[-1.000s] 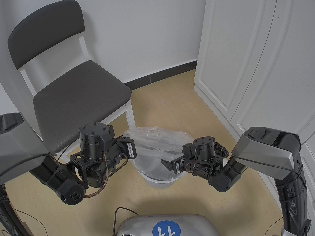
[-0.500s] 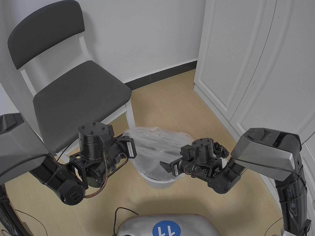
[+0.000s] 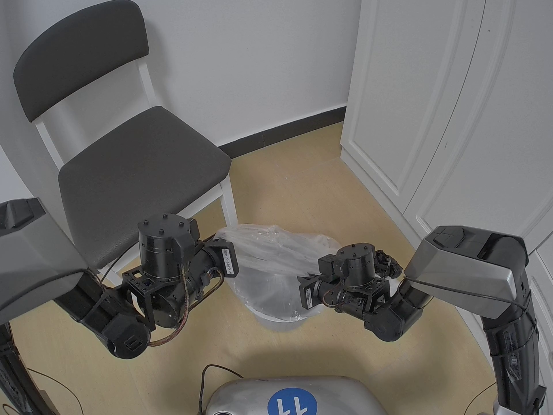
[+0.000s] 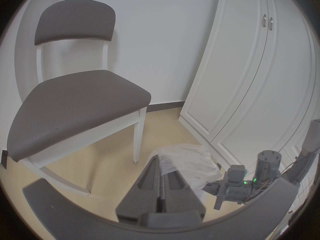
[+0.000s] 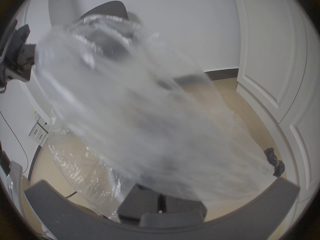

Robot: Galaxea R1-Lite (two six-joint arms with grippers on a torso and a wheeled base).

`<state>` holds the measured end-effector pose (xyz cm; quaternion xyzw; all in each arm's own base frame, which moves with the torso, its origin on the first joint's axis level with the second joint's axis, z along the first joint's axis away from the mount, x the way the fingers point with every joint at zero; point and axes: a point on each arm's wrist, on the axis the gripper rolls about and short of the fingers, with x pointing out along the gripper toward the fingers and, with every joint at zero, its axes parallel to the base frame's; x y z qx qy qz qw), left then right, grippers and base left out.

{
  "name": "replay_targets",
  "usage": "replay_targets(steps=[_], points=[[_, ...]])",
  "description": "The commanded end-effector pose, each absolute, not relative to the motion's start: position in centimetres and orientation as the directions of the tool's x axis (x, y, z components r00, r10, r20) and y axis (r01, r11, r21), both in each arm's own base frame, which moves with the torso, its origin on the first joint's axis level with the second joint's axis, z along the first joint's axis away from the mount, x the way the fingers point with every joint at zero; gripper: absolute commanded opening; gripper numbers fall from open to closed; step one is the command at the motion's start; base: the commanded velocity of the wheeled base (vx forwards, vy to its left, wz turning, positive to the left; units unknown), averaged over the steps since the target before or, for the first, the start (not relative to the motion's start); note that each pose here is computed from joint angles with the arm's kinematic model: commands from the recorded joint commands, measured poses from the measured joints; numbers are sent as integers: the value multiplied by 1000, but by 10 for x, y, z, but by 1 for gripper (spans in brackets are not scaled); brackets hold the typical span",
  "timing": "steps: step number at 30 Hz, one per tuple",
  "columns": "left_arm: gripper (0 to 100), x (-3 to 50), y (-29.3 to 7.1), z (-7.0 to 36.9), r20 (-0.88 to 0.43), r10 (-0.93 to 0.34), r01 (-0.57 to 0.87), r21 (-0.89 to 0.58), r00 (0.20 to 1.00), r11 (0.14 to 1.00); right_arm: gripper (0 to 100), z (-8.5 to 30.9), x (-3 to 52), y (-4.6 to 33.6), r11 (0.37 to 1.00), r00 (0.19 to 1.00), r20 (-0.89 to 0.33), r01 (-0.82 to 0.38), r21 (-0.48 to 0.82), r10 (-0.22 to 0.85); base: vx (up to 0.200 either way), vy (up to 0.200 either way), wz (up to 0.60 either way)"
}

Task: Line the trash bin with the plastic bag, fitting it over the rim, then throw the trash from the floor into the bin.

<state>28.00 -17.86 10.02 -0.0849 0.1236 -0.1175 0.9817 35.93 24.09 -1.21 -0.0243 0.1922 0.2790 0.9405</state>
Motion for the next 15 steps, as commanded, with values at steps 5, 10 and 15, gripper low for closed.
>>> replay_targets(steps=[5, 10, 15], points=[[0, 302, -179, 78, -226, -220, 174, -204, 949, 963, 0, 13, 360, 228, 854, 803, -312, -517, 61, 508, 0, 0, 0], [0, 322, -192, 49, -185, -221, 175, -239, 957, 955, 0, 24, 377, 213, 877, 839, -268, -476, 59, 474, 0, 0, 0], [0, 330, -203, 25, -176, -225, 180, -240, 958, 954, 0, 29, 391, 207, 892, 863, -231, -448, 61, 449, 0, 0, 0]])
